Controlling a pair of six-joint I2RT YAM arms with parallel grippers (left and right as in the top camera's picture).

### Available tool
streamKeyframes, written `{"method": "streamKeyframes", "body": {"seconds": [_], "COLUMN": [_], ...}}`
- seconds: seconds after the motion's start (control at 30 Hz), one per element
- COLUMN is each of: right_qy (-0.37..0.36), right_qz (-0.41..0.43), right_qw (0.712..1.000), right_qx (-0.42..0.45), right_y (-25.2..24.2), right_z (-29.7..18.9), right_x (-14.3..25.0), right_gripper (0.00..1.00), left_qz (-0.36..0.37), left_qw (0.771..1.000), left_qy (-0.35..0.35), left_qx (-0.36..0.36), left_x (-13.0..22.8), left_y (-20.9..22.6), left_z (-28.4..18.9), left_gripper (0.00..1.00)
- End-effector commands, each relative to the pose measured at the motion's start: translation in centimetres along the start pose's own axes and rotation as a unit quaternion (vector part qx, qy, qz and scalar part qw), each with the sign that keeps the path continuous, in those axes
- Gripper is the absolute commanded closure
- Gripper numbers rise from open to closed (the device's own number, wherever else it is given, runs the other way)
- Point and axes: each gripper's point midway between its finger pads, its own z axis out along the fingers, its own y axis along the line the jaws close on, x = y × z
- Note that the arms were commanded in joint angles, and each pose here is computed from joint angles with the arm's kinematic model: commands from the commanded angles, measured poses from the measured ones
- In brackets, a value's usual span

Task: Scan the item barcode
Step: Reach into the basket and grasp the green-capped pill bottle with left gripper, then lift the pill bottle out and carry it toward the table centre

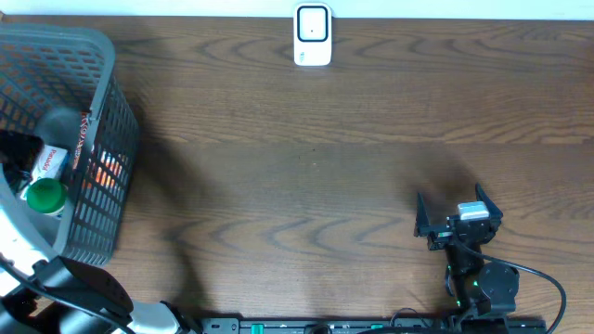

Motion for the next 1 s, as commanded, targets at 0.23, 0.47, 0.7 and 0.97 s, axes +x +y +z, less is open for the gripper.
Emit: {"method": "streamKeyframes", "body": {"seconds": [0.23,0.47,0.7,0.97], "right_qy": [0.0,-0.001,-0.001,-0.001], "right_qz": [0.007,0.007,0.007,0.007], "right_qw": [1.0,1.0,1.0,1.0], "right_qx": [-0.005,-0.005,-0.005,-0.005], "right_y": [0.2,0.2,0.2,0.2], "right_z": [0.0,0.0,0.0,0.0], "right_x": [0.0,0.0,0.0,0.0], "right_gripper": [0.01,0.01,0.01,0.01], "left_qz": [-0.006,0.002,0.009,0.013], "left_qw": [1.0,0.999,0.997,0.995], "left_qy": [-0.009,0.025,0.051,0.07], "left_qx": [-0.006,-0.031,-0.051,-0.067], "left_x": [0.5,1.4,2.1,2.9], "left_y": [-0.1,-0.4,-0.9,-0.8], "left_z": [4.6,9.0,13.0,15.5], "left_gripper": [0.02,0.02,0.02,0.02]}}
